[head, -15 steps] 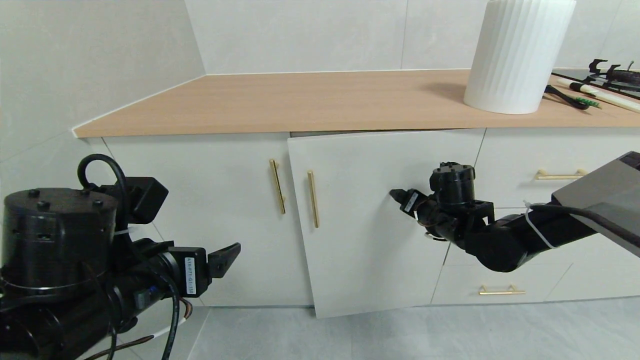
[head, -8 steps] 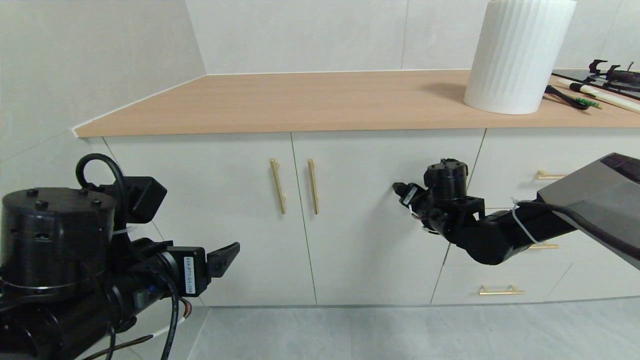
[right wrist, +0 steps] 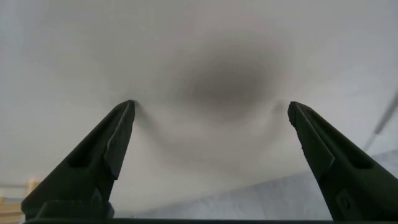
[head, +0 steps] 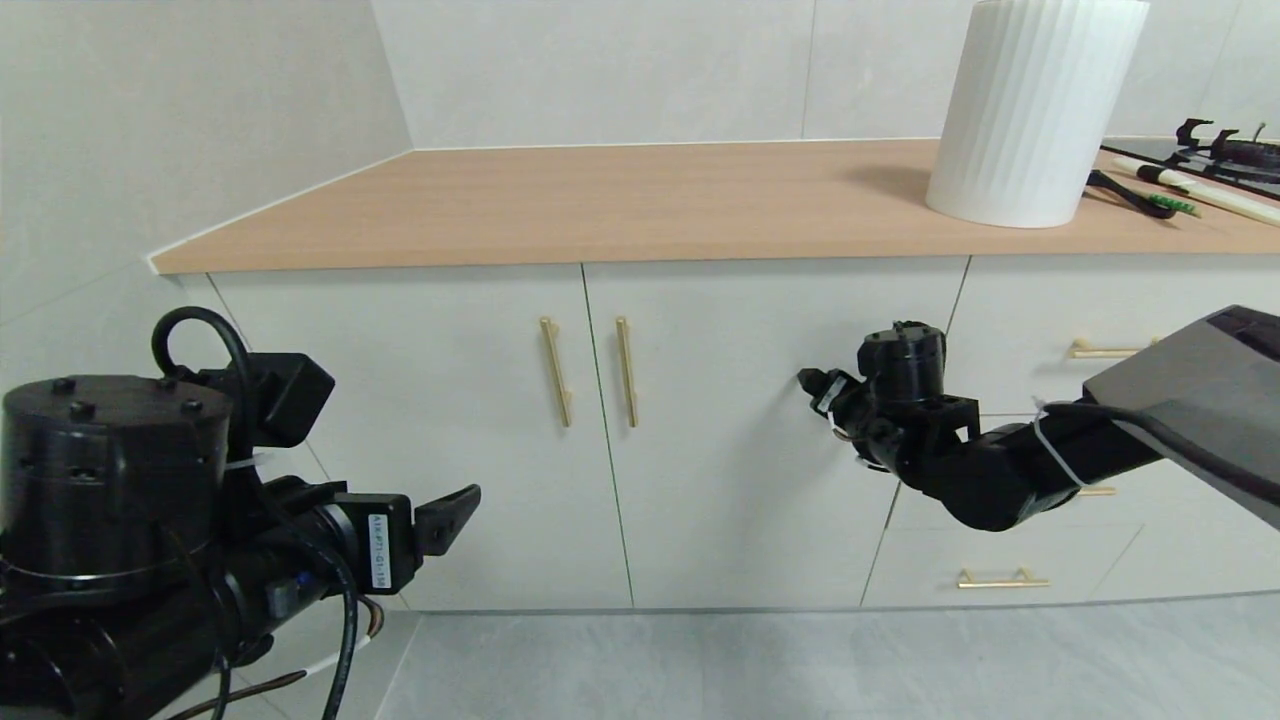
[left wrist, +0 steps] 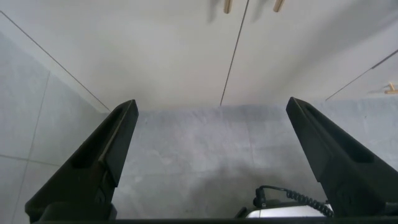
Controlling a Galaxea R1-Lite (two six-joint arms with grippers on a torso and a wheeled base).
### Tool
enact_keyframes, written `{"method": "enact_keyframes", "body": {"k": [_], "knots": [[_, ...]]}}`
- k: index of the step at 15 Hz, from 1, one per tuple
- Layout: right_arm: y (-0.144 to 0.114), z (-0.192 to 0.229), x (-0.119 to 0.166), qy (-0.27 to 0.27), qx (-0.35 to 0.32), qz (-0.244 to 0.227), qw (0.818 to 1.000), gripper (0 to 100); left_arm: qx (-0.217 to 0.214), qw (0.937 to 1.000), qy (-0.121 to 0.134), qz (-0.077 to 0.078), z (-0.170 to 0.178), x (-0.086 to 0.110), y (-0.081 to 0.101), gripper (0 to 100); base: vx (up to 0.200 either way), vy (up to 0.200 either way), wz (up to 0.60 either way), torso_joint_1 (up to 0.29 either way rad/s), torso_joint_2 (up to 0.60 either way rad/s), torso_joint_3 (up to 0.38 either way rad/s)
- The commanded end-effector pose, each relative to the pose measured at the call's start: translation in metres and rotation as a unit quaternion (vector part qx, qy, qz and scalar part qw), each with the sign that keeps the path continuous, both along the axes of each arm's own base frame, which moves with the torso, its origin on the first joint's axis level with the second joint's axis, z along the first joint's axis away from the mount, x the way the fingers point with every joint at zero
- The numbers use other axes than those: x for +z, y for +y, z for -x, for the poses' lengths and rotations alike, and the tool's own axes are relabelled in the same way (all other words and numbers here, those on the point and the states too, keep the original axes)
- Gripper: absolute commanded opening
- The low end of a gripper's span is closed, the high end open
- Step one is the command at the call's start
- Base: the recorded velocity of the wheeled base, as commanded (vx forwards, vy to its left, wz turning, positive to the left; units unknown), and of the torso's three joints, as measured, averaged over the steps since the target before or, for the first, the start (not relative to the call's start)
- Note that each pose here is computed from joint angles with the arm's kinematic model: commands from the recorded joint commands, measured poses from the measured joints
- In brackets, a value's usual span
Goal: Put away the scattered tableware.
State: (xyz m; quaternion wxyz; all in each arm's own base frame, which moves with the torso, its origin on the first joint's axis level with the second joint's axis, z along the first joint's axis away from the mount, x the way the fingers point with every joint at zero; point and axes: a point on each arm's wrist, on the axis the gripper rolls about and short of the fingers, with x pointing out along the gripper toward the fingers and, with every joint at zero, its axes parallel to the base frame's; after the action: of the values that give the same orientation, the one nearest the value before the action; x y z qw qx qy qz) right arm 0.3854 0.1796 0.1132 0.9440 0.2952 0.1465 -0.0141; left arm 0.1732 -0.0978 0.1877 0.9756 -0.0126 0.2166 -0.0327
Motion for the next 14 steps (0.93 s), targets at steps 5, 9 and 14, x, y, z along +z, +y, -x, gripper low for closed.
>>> {"method": "enact_keyframes", "body": {"k": [5, 9, 14], "knots": [[-0.027, 0.094, 0.056, -0.020, 0.136, 0.036, 0.990, 100, 0.005, 0.9998, -0.015, 0.010, 0.003, 0.007, 0.004, 100, 0.000, 0.000, 0.00, 0.000, 0.00, 0.000], [-0.072, 0.171, 0.084, -0.069, 0.111, 0.092, 0.987, 100, 0.023, 0.9959, -0.076, 0.045, 0.033, 0.028, 0.029, 100, 0.000, 0.000, 0.00, 0.000, 0.00, 0.000], [-0.134, 0.285, 0.100, -0.178, 0.086, 0.190, 0.962, 100, 0.064, 0.9856, -0.142, 0.066, 0.101, 0.016, 0.076, 100, 0.000, 0.000, 0.00, 0.000, 0.00, 0.000]]}}
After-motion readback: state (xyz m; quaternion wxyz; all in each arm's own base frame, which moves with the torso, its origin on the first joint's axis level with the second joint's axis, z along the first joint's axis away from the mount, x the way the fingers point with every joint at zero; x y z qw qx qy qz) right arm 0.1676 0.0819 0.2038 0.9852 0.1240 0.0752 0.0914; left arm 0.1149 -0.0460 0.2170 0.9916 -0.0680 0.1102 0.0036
